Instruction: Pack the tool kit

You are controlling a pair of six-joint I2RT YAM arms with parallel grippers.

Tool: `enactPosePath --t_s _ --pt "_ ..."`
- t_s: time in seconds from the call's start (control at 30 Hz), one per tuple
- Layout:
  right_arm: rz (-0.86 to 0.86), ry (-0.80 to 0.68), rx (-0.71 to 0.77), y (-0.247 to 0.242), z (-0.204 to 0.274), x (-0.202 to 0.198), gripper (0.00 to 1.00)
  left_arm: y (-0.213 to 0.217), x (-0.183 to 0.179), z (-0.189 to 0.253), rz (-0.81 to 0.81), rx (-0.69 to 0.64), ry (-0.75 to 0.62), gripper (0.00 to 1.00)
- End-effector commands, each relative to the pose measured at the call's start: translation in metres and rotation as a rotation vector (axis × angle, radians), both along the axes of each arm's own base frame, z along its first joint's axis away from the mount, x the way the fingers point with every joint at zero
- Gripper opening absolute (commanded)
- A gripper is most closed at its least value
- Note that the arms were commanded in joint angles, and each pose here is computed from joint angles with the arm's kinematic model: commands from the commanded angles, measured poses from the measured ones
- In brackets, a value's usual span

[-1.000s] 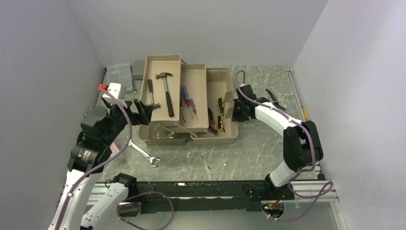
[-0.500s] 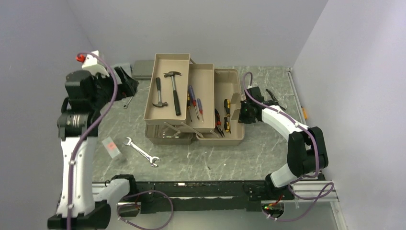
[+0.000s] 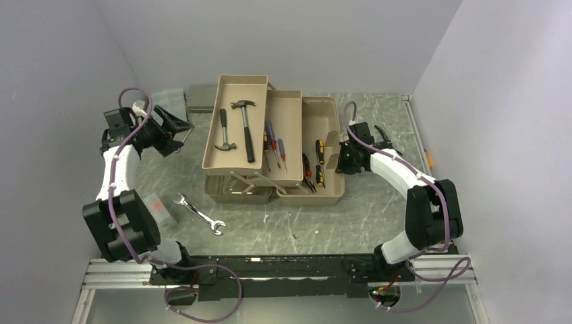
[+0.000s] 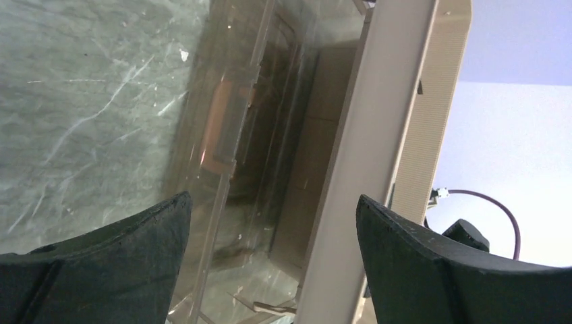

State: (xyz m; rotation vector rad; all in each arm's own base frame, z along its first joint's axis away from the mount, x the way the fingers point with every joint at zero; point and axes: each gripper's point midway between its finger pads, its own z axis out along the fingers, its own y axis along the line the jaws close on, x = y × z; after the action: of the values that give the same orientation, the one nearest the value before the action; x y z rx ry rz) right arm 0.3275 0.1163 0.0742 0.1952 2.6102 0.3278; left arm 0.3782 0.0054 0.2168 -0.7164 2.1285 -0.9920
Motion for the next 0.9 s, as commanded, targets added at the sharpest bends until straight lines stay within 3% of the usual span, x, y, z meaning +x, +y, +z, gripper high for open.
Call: enactPosePath --t_s 0.0,0.13,0.37,0.47,0.6,0.87 --pt "0.0 -0.124 0.078 0.005 0.037 0.017 0.0 -0.024 0.019 -0.009 -0.063 -0.076 -0.065 0.92" --pt "0.027 -0.113 0.095 0.01 0.037 0.018 0.0 -0.05 0.029 -0.041 -0.125 -0.036 -0.005 0.93" --pt "0.048 -0.127 0.131 0.016 0.044 0.013 0.0 -0.042 0.036 -0.085 -0.089 0.017 0.099 0.9" --pt "0.049 -0.128 0.129 0.016 0.045 0.012 0.0 -0.033 0.037 -0.093 -0.067 0.081 0.128 0.84" --pt "0.051 -0.128 0.123 0.015 0.046 0.013 0.0 -0.029 0.035 -0.106 -0.04 0.13 0.159 0.67" --pt "0.071 -0.123 0.139 0.02 0.049 0.017 0.0 -0.044 0.027 -0.122 -0.069 0.219 0.18 0.59"
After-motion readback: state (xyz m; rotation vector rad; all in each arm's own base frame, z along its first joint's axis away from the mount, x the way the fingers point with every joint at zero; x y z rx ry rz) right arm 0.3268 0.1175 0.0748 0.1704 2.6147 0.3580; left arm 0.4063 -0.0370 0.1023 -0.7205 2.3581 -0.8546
